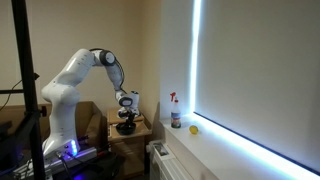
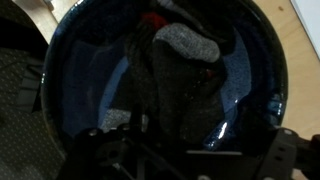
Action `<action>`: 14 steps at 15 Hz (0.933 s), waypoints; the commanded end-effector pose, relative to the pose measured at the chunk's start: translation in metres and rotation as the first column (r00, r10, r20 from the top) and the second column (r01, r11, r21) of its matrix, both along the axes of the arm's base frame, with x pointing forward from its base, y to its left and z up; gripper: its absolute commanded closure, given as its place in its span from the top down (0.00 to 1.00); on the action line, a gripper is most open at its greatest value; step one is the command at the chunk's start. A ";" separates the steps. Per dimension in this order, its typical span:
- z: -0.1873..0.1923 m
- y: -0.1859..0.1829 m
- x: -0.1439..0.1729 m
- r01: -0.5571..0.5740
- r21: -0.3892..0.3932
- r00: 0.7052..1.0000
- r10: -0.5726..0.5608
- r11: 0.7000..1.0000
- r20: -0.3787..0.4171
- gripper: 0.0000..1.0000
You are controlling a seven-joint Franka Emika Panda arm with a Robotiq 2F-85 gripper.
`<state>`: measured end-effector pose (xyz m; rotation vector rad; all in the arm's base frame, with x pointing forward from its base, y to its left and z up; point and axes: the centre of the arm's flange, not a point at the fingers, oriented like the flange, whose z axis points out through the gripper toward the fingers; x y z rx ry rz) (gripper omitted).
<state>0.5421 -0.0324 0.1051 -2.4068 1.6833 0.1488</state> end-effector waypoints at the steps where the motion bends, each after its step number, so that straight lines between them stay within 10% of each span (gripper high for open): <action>1: -0.017 0.014 0.008 0.000 0.012 1.000 0.000 1.000 -0.030 1.00; 5: -0.011 0.010 -0.001 -0.010 0.001 1.000 0.010 1.000 -0.017 1.00; 7: -0.013 0.009 -0.003 -0.006 0.004 1.000 0.006 1.000 -0.015 0.73; 14: -0.010 0.008 -0.003 -0.008 -0.004 1.000 0.008 1.000 -0.023 0.24</action>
